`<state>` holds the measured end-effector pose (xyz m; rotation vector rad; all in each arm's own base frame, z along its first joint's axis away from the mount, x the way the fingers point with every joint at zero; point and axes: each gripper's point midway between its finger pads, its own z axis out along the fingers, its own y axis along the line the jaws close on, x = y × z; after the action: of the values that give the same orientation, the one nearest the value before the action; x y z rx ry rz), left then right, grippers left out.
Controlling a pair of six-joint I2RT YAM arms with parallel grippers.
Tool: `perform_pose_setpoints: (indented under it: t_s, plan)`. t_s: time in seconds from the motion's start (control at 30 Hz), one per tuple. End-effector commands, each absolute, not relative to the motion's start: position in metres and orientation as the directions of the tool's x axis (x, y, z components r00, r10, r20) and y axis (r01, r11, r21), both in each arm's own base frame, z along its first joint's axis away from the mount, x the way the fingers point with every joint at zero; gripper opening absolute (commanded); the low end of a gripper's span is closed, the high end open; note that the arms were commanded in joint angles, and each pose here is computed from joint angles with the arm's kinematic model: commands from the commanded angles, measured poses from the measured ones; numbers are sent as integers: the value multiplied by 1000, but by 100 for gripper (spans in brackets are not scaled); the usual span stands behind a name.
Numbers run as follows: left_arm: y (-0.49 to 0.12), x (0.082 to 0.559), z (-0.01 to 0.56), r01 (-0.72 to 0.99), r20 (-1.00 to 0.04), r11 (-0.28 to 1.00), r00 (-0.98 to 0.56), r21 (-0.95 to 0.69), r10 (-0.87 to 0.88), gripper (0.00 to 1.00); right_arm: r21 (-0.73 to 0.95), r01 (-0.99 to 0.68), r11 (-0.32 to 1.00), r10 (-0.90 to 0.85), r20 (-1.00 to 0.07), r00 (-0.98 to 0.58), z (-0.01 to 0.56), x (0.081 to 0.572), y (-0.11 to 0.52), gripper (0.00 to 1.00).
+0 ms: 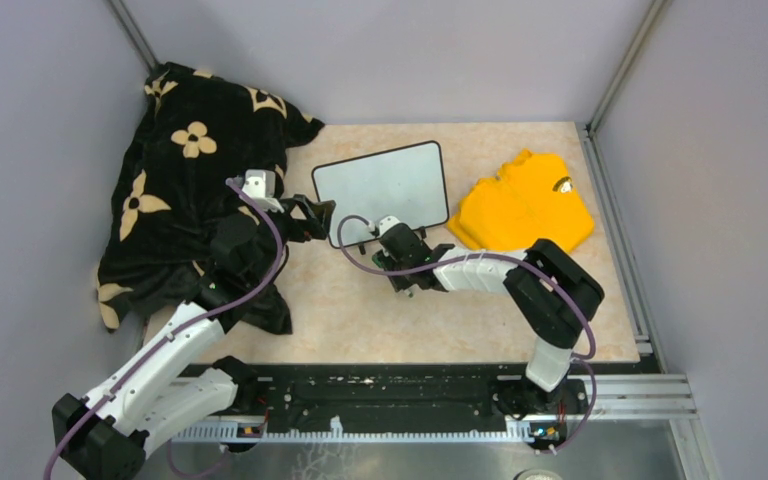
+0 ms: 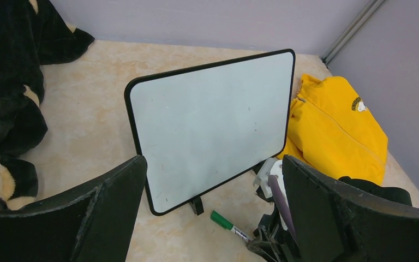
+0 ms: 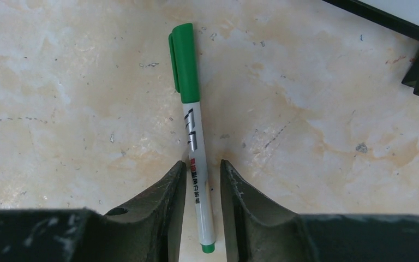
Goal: Write a sentence on the whiteboard
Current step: Open the whiteboard marker at the center of the board.
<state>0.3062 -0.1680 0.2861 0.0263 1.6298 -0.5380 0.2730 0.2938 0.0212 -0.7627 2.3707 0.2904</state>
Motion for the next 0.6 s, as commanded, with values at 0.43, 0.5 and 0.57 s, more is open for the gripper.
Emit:
perform_pose_setpoints:
  t_s: [0.43,0.5,0.57]
  plan:
    - [-177,302,306,391,-942,858,-112,-333,-315,99,71,-517,853,-388,-576,-719,10,235,256,0]
    - [-183,301,304,411,-939,845,-122,-342,-320,99,130,-524,842,-342,-623,-704,27,231,261,0]
    - [-190,301,303,439,-933,824,-138,-358,-332,99,196,-530,825,-263,-697,-667,55,230,267,0]
